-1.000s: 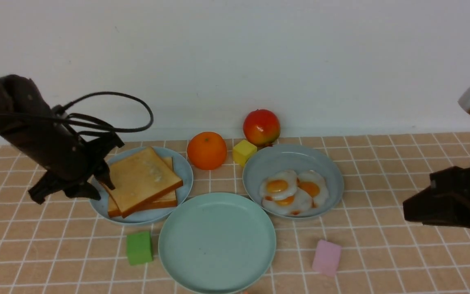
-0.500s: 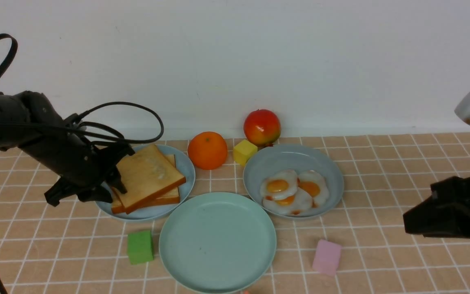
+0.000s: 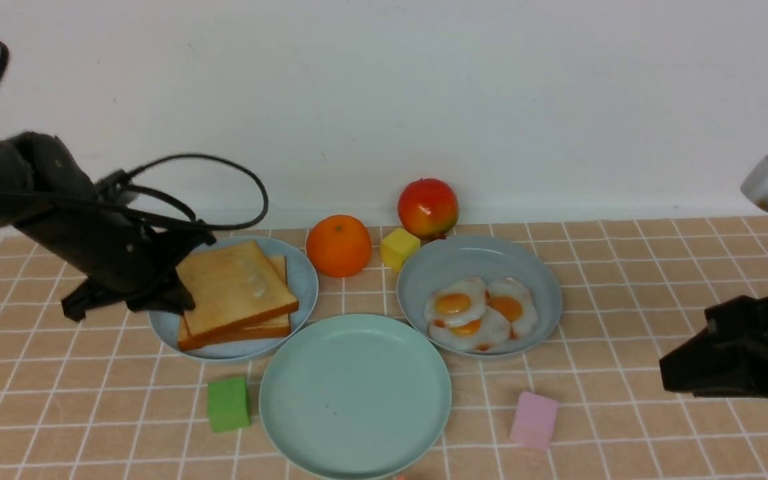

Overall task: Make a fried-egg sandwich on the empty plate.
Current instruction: Use the left arm to grab a slice of bread, then use the left arm to put a slice of bread into the empty plate in the middle, then use the right arm to grab a fried egg

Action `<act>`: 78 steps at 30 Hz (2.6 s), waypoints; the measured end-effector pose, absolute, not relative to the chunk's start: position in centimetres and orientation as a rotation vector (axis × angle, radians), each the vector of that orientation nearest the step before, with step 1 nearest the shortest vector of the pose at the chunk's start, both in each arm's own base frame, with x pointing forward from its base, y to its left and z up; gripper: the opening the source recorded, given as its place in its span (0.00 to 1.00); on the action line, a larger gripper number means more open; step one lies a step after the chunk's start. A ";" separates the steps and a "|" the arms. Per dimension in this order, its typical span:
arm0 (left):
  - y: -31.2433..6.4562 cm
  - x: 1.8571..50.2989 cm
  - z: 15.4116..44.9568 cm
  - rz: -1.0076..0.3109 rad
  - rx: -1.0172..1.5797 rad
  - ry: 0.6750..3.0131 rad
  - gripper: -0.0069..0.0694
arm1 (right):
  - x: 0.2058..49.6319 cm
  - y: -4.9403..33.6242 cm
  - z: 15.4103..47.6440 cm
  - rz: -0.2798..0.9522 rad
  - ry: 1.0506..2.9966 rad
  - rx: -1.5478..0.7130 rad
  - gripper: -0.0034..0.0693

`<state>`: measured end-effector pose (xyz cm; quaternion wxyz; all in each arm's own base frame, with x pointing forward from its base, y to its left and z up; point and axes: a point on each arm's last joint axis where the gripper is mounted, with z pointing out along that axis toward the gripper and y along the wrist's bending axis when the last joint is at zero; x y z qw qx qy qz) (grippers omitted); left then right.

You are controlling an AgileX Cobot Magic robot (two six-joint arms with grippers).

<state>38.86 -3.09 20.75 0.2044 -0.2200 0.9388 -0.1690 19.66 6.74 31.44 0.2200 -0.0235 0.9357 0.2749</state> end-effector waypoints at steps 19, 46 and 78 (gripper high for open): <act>-12.0 31.3 20.6 -0.631 -0.107 2.691 0.08 | 19.7 6.7 31.4 0.742 2.591 -0.077 0.38; -13.3 32.7 25.6 -0.616 0.132 2.674 0.74 | 24.6 7.3 35.1 0.629 2.423 -0.306 0.65; -15.1 18.3 31.4 -0.661 0.747 2.403 0.07 | 43.6 13.4 20.0 0.810 2.691 0.200 0.68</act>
